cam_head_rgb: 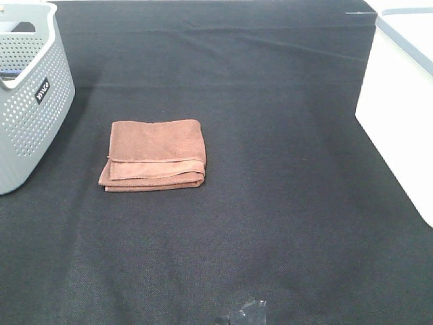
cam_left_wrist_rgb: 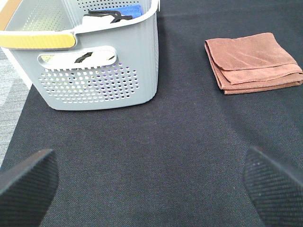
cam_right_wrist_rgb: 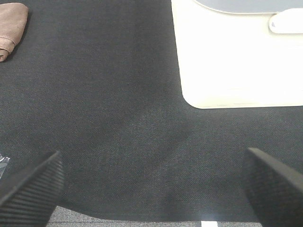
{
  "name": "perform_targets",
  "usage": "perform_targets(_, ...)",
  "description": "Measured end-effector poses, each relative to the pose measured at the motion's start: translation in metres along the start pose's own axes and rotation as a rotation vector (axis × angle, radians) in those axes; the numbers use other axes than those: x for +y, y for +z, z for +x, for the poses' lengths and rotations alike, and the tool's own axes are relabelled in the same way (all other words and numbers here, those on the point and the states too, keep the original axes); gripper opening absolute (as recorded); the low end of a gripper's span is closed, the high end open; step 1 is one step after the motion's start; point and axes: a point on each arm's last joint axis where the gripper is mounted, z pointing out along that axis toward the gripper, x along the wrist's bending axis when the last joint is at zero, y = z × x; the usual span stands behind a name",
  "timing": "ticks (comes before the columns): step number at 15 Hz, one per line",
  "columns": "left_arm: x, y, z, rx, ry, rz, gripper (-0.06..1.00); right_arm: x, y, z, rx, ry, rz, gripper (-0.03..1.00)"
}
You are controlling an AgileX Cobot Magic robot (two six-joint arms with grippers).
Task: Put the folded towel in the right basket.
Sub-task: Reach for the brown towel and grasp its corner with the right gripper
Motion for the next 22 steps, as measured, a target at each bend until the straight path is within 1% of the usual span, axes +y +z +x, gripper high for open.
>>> perform_targets(15,0.000,0.000,0.000,0.000,0.000,0.000,0.99,0.000,0.000,0.000,0.000,0.010,0.000,0.98)
perform_targets(16,0.000,0.000,0.000,0.000,0.000,0.000,0.99,0.002,0.002,-0.001,-0.002,0.010,0.020,0.98)
perform_targets(17,0.000,0.000,0.000,0.000,0.000,0.000,0.99,0.021,0.005,-0.003,-0.002,0.013,0.092,0.98)
perform_targets(18,0.000,0.000,0.000,0.000,0.000,0.000,0.99,0.021,0.005,-0.003,-0.002,0.013,0.092,0.98)
perform_targets(19,0.000,0.000,0.000,0.000,0.000,0.000,0.99,0.043,0.008,-0.004,0.016,0.042,0.161,0.98)
perform_targets(21,0.000,0.000,0.000,0.000,0.000,0.000,0.99,0.102,0.024,-0.005,0.068,0.112,0.326,0.98)
perform_targets(22,0.000,0.000,0.000,0.000,0.000,0.000,0.99,0.132,0.037,-0.006,0.091,0.141,0.364,0.98)
